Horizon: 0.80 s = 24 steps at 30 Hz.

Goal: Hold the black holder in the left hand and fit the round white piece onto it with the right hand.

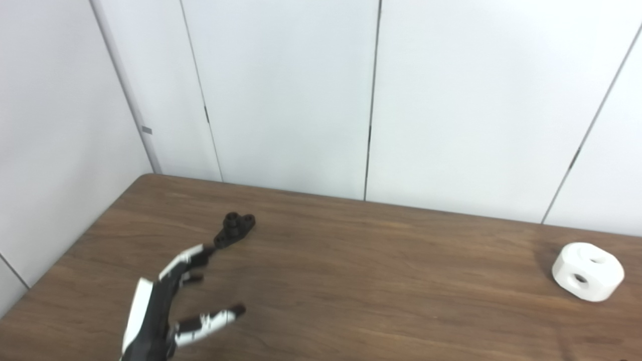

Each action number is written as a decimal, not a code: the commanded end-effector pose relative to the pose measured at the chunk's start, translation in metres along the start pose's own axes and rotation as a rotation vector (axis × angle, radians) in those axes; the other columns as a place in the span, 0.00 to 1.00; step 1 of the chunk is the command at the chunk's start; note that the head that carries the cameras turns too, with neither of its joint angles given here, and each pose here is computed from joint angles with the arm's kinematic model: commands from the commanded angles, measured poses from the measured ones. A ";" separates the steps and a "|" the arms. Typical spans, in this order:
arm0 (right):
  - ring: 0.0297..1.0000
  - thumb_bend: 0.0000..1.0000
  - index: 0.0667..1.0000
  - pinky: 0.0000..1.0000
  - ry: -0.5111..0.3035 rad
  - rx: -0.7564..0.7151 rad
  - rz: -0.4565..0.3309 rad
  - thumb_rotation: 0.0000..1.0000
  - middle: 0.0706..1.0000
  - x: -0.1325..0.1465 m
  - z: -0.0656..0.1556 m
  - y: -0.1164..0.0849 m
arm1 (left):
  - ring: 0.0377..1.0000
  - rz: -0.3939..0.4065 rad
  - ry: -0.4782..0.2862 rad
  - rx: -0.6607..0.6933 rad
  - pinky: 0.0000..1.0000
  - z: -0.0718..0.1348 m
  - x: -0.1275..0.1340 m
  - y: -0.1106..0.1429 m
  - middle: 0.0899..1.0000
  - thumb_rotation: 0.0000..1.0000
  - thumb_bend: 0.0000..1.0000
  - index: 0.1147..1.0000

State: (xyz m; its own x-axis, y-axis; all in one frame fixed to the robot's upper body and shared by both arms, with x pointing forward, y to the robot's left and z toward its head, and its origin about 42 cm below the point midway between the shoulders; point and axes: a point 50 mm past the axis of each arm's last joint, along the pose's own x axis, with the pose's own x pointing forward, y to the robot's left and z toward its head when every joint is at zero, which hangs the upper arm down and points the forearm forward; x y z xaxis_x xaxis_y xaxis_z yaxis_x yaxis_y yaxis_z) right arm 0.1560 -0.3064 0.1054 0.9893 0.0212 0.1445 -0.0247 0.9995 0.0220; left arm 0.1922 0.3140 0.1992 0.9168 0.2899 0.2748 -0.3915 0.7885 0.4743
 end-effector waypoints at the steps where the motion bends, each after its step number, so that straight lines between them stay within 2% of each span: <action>1: 1.00 0.63 1.00 1.00 0.023 -0.019 -0.031 1.00 1.00 -0.003 0.000 -0.009 | 0.86 0.034 -0.030 0.077 0.82 0.006 0.008 0.009 0.83 0.12 0.84 0.79; 6: 1.00 0.62 1.00 1.00 0.020 -0.013 -0.026 1.00 1.00 -0.003 0.000 -0.007 | 0.91 0.045 -0.040 0.149 0.87 0.007 0.024 0.007 0.88 0.17 0.77 0.82; 10: 1.00 0.62 1.00 1.00 0.022 -0.014 -0.025 1.00 1.00 -0.003 0.001 -0.006 | 0.95 0.045 -0.015 0.203 0.91 0.009 0.035 0.006 0.91 0.20 0.74 0.84; 18: 1.00 0.62 1.00 1.00 0.026 -0.015 -0.020 1.00 1.00 -0.004 0.002 -0.006 | 0.97 0.068 0.022 0.283 0.91 -0.004 0.063 0.002 0.95 0.25 0.75 0.85; 20: 1.00 0.62 1.00 1.00 0.026 -0.019 -0.019 1.00 1.00 -0.004 0.003 -0.005 | 0.96 0.073 0.025 0.334 0.97 -0.009 0.072 0.001 0.94 0.28 0.76 0.85; 24: 1.00 0.64 1.00 1.00 0.032 -0.020 -0.017 1.00 1.00 -0.003 0.004 -0.003 | 0.96 0.066 0.015 0.428 1.00 -0.018 0.089 -0.003 0.93 0.35 0.78 0.85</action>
State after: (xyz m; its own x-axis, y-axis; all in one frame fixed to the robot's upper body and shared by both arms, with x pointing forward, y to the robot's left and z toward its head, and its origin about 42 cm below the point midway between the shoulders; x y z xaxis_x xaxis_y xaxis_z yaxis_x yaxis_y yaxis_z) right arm 0.1545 -0.3061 0.1083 0.9909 0.0218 0.1326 -0.0243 0.9996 0.0172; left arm 0.2664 0.3429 0.1913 0.9061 0.3623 0.2184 -0.3930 0.5299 0.7515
